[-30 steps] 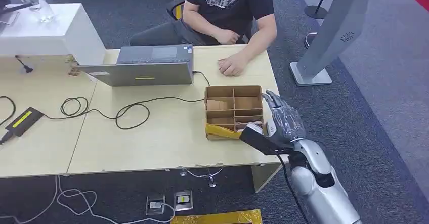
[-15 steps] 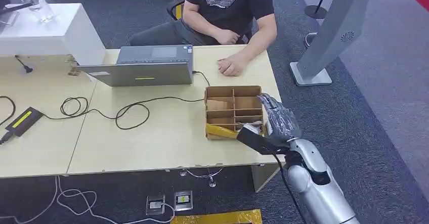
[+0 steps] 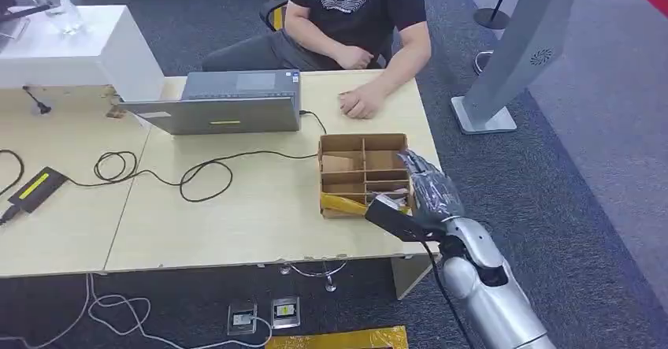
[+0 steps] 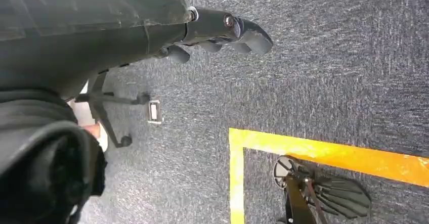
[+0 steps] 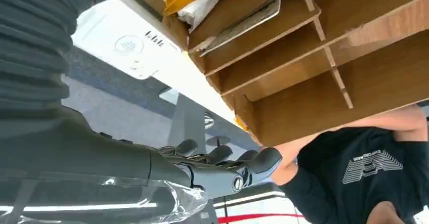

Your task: Pass the card to the sensor for recognition and then transmit it.

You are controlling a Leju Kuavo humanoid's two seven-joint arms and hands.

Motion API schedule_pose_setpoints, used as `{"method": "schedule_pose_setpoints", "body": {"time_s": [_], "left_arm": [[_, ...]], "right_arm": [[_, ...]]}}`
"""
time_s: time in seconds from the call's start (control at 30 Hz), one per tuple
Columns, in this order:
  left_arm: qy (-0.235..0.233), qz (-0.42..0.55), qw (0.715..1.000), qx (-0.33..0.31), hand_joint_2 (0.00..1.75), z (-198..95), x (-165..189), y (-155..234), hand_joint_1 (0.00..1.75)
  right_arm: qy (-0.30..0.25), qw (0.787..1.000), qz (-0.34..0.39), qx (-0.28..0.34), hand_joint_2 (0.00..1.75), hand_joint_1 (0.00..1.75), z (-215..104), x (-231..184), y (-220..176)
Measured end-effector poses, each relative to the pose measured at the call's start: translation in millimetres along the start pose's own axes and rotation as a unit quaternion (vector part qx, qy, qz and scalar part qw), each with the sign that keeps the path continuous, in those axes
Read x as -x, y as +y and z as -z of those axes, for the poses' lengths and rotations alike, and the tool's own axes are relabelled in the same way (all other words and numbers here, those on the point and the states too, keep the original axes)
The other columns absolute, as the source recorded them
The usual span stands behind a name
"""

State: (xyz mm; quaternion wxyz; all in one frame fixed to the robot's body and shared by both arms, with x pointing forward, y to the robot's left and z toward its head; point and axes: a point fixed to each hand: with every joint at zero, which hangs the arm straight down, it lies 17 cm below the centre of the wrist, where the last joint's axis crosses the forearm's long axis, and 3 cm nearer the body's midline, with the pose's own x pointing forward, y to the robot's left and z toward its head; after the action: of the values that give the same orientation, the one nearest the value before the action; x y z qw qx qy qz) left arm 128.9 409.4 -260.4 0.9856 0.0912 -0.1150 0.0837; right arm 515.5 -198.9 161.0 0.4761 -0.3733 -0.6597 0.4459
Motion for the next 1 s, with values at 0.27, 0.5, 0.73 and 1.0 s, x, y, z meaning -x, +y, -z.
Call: {"method": "schedule_pose_setpoints", "body": {"time_s": [0.27, 0.5, 0.73, 1.0], "left_arm": [[0.000, 0.002, 1.000, -0.001, 0.00, 0.0, 0.1, 1.1, 0.00], [0.001, 0.008, 1.000, 0.000, 0.00, 0.0, 1.2, 0.4, 0.00], [0.001, 0.013, 1.000, 0.001, 0.00, -0.1, 1.8, -0.1, 0.00], [0.001, 0.025, 1.000, 0.001, 0.00, -0.1, 3.2, 0.2, 0.00]], "right_arm": [[0.003, 1.000, -0.008, 0.001, 1.75, 0.00, 1.0, 1.9, 4.6], [0.006, 1.000, -0.008, -0.005, 1.75, 0.00, 2.6, 4.2, 9.0], [0.009, 1.000, -0.015, -0.010, 1.75, 0.00, 3.9, 8.0, 13.0], [-0.002, 1.000, -0.019, -0.006, 1.75, 0.00, 9.3, 2.4, 13.9]]}}
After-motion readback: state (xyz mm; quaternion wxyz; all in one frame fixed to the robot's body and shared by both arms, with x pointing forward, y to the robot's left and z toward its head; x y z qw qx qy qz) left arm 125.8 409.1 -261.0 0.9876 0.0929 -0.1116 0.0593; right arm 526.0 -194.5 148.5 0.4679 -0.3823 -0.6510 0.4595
